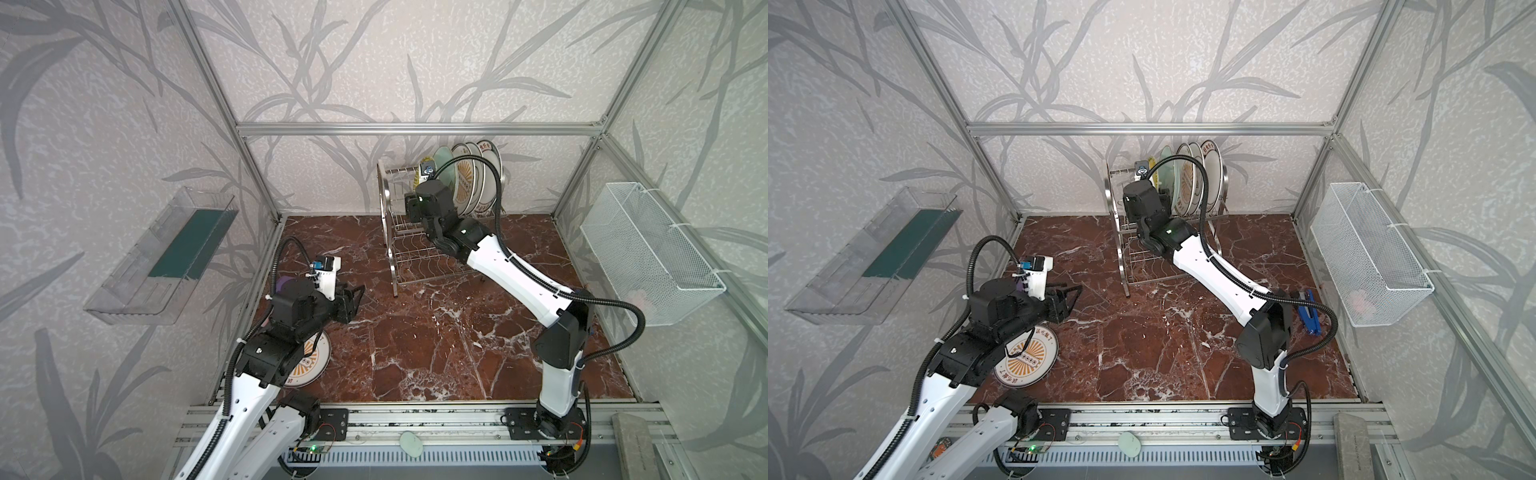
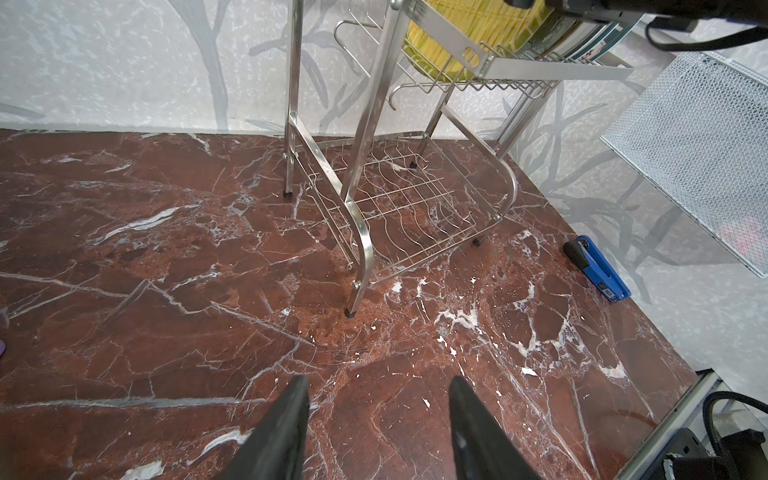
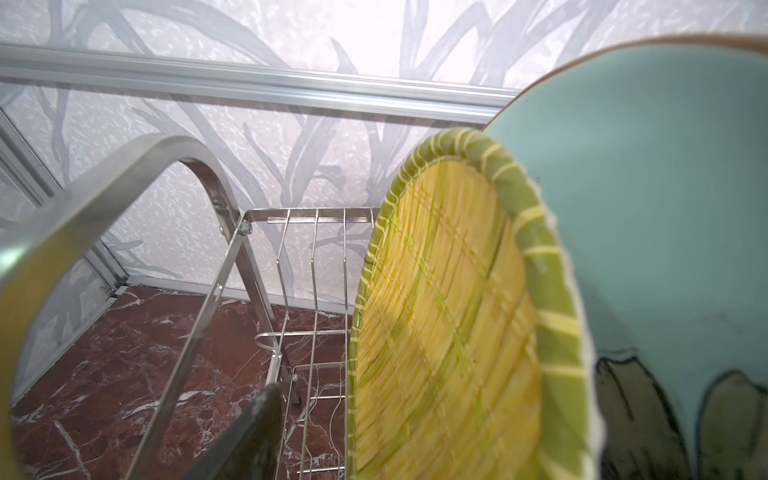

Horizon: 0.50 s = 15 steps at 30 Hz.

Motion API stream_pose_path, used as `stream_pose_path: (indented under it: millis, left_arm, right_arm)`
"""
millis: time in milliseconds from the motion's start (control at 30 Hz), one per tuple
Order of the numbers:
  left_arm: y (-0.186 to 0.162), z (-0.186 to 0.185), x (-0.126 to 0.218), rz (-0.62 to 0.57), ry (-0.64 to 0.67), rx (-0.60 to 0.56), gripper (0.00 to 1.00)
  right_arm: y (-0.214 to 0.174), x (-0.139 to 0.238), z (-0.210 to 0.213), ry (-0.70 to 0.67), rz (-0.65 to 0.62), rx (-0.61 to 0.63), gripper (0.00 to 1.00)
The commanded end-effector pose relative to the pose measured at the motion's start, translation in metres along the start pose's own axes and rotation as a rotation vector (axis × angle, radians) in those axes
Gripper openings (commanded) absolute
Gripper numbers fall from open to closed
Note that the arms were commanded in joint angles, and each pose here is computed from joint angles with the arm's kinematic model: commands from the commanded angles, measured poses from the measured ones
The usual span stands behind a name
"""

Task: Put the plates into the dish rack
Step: 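Open the right gripper and draw it back from the rack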

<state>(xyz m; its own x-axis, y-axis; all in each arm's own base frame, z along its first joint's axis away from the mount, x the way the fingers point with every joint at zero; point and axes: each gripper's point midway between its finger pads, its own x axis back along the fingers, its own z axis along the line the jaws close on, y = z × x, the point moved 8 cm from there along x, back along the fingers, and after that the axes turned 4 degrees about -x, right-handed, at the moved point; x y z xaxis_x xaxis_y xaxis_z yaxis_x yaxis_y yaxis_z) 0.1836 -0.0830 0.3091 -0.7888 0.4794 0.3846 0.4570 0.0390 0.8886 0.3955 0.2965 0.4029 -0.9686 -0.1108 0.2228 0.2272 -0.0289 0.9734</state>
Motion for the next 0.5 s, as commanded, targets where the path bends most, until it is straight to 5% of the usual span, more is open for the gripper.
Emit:
stream_pose_path:
  millis: [0,467]
  left_arm:
    - [0.001,0.001,0.000,-0.003,-0.002,0.001,0.53]
    - [-0.001,0.008,-0.001,0.007,0.046,0.023,0.53]
  right_arm:
    - [0.042,0.025,-0.012,0.012,-0.107,-0.056,0.75]
    - [0.067,0.054,-0.014,0.077,-0.190,-0.045,0.81]
